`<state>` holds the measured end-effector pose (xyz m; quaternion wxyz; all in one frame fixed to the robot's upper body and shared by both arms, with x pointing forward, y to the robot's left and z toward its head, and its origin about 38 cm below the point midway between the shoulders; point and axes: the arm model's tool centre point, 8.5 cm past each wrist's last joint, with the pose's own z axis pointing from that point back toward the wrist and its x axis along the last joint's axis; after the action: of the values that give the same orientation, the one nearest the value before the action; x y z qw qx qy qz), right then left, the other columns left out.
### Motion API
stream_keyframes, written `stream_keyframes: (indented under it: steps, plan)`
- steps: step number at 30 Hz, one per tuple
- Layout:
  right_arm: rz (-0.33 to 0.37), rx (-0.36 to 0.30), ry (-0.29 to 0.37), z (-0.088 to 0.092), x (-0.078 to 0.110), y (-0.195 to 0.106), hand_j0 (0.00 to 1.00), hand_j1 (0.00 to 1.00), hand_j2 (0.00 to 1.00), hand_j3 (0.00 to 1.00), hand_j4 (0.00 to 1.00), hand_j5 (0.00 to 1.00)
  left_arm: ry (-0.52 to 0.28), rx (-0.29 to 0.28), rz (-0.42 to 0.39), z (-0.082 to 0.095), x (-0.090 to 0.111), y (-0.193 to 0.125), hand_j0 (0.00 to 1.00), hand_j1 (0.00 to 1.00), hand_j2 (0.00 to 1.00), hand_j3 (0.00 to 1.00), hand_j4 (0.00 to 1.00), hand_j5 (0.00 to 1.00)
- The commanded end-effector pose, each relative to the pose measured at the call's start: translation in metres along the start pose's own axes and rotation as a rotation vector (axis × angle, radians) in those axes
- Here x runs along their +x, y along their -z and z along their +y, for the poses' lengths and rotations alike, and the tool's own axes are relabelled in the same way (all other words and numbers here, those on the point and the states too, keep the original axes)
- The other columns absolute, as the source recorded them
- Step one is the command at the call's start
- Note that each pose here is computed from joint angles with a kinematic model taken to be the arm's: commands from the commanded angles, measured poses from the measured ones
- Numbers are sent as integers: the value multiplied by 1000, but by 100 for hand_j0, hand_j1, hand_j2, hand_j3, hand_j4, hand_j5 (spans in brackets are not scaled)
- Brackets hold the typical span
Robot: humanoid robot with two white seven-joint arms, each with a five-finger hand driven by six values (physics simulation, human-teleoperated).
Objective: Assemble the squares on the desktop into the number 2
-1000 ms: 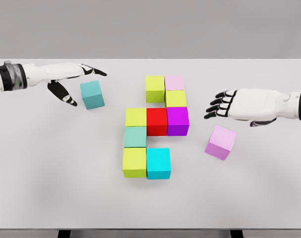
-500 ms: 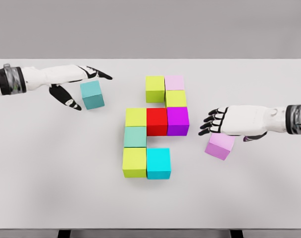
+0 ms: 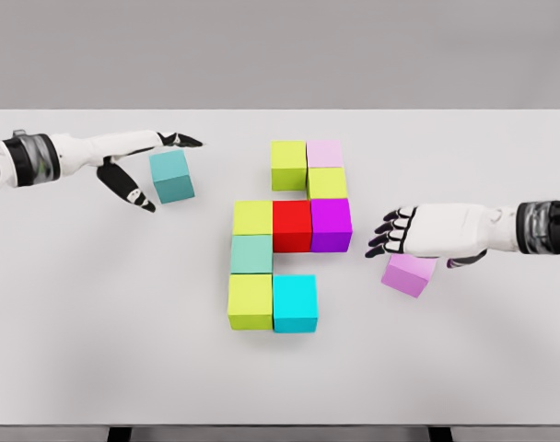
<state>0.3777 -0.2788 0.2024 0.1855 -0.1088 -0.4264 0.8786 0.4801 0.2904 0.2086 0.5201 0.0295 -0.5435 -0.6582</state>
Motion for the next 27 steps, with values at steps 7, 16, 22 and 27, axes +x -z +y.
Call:
stream_keyframes:
  steps: [7,16,22,27]
  plan:
    - [6,17,-1,5,0,2,99,99,99,99,99,99,34,40,80,14,27,-4,100,100,100,100,100,100]
    - [2,9,4,4,0,4,58,58,58,58,58,58,51,89,214,3,35,-1,100,100,100,100,100,100]
    - [7,8,6,4,-2,1,58,58,58,58,58,58,63,86,209,-2,42,11,100,100,100,100,100,100]
    - [2,-10,7,-3,-1,-4,58,58,58,58,58,58,59,80,219,-6,37,18,100,100,100,100,100,100]
